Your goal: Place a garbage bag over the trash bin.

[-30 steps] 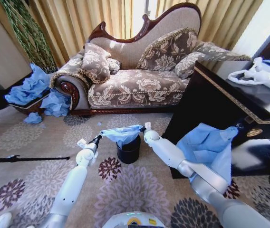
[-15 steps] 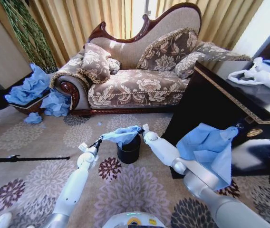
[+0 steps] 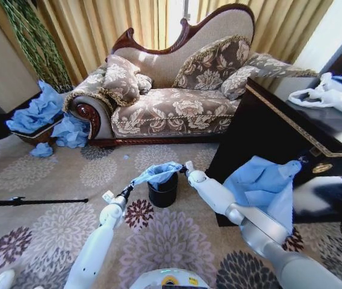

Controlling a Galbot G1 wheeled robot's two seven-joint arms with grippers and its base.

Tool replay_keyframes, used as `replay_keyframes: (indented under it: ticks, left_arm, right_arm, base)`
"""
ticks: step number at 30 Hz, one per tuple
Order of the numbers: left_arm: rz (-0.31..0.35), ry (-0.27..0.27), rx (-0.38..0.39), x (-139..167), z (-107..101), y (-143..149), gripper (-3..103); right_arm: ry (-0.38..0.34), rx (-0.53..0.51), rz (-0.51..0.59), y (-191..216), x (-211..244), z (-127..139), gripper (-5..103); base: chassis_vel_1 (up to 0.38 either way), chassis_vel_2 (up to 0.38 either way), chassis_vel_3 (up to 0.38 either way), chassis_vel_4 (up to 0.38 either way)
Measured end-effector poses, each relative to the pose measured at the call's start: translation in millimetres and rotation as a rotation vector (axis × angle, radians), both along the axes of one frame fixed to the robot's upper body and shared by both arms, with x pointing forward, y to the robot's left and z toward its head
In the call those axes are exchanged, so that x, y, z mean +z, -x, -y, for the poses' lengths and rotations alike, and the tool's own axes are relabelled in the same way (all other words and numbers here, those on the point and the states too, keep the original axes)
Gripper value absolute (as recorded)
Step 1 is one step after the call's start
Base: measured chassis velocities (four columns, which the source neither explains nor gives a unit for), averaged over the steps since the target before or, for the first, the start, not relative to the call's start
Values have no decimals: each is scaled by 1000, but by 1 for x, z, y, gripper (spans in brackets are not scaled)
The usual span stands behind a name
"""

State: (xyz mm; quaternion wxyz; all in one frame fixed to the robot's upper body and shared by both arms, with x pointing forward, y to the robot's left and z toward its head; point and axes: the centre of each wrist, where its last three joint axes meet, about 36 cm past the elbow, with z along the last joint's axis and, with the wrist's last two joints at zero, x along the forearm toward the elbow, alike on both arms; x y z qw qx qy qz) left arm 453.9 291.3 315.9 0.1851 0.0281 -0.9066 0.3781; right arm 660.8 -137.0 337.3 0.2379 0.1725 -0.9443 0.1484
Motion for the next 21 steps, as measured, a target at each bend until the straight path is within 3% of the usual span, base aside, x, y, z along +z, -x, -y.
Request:
replay_keyframes:
  ticks: [12, 21]
  left_arm:
    - [7, -8, -37, 1, 12, 11, 0]
    - [1, -48, -66, -8, 20, 24, 0]
  right_arm:
    - [2, 0, -16, 27, -8, 21, 0]
    - [-38, -27, -42, 55, -20, 14, 0]
  base:
    - [0, 0, 0, 0]
    - [0, 0, 0, 0]
